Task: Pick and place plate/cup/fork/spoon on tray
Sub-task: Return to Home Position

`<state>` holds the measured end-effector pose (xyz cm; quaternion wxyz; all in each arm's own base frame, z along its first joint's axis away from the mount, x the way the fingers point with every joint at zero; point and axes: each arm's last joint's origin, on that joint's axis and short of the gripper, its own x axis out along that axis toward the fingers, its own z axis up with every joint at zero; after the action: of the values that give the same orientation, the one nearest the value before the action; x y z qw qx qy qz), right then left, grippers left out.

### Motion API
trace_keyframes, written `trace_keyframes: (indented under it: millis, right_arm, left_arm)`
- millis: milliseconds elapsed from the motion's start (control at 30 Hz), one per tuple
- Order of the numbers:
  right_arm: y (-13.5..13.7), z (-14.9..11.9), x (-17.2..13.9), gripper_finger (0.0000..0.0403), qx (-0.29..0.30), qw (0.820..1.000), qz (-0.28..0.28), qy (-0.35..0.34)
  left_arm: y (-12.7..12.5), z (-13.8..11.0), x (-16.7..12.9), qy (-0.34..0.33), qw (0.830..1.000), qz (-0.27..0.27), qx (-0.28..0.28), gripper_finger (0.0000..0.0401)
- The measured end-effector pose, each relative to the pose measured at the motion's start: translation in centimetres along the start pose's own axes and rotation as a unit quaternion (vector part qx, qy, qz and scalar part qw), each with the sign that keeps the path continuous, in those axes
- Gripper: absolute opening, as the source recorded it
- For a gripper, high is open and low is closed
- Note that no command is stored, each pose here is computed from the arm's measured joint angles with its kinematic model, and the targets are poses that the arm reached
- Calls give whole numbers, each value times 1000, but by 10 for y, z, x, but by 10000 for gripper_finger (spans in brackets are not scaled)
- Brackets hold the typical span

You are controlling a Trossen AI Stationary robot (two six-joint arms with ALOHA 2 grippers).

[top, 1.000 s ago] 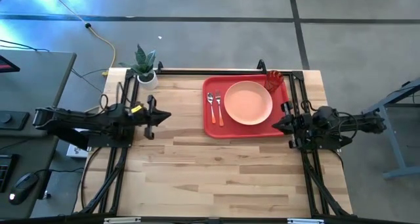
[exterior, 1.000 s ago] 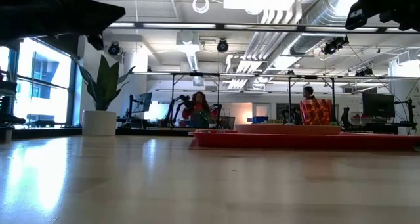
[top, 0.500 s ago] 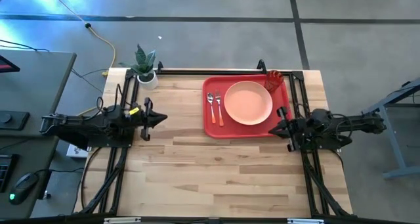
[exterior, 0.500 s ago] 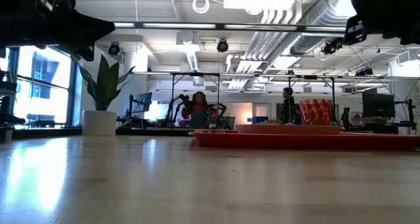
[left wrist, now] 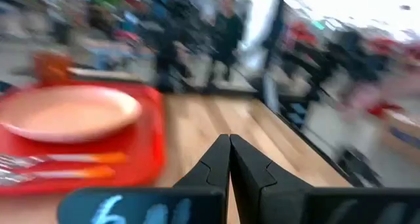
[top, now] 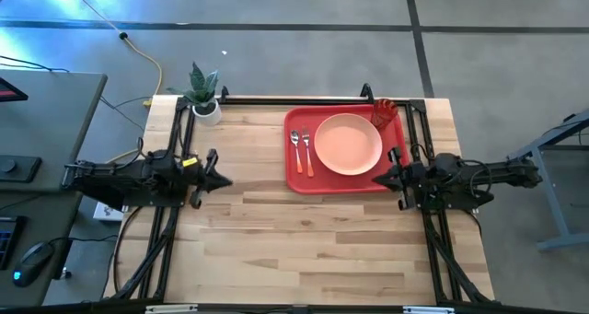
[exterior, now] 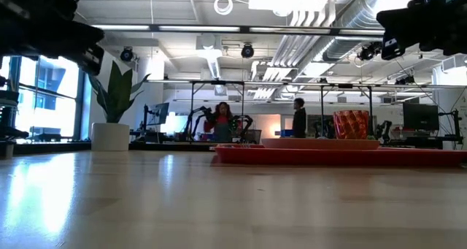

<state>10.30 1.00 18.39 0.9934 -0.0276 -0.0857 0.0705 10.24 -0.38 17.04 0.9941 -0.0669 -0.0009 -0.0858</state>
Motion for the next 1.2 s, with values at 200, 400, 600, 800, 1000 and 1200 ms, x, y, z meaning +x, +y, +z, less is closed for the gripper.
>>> trace_keyframes:
  millis: [200, 400, 600, 800, 1000, 1200]
  right_arm:
    - [0, -2, 0, 0, 1, 1000, -2, 12]
    - [0, -4, 0, 0, 1, 1000, -2, 20]
    - [0, -6, 0, 0, 2, 1000, -1, 30]
    - [0, -8, 0, 0, 3, 999, -1, 38]
    - [0, -8, 0, 0, 3, 999, -1, 38]
    - [0, -8, 0, 0, 3, 999, -1, 38]
  left_arm:
    - [-2, -1, -5, -8, 996, 5, 93, 0]
    - [2, -3, -4, 2, 994, 46, 101, 0]
    - [7, -5, -3, 20, 986, 124, 107, 0]
    - [7, -5, -3, 20, 986, 125, 107, 0]
    - [7, -5, -3, 20, 986, 125, 107, 0]
    - [7, -5, -3, 20, 986, 125, 107, 0]
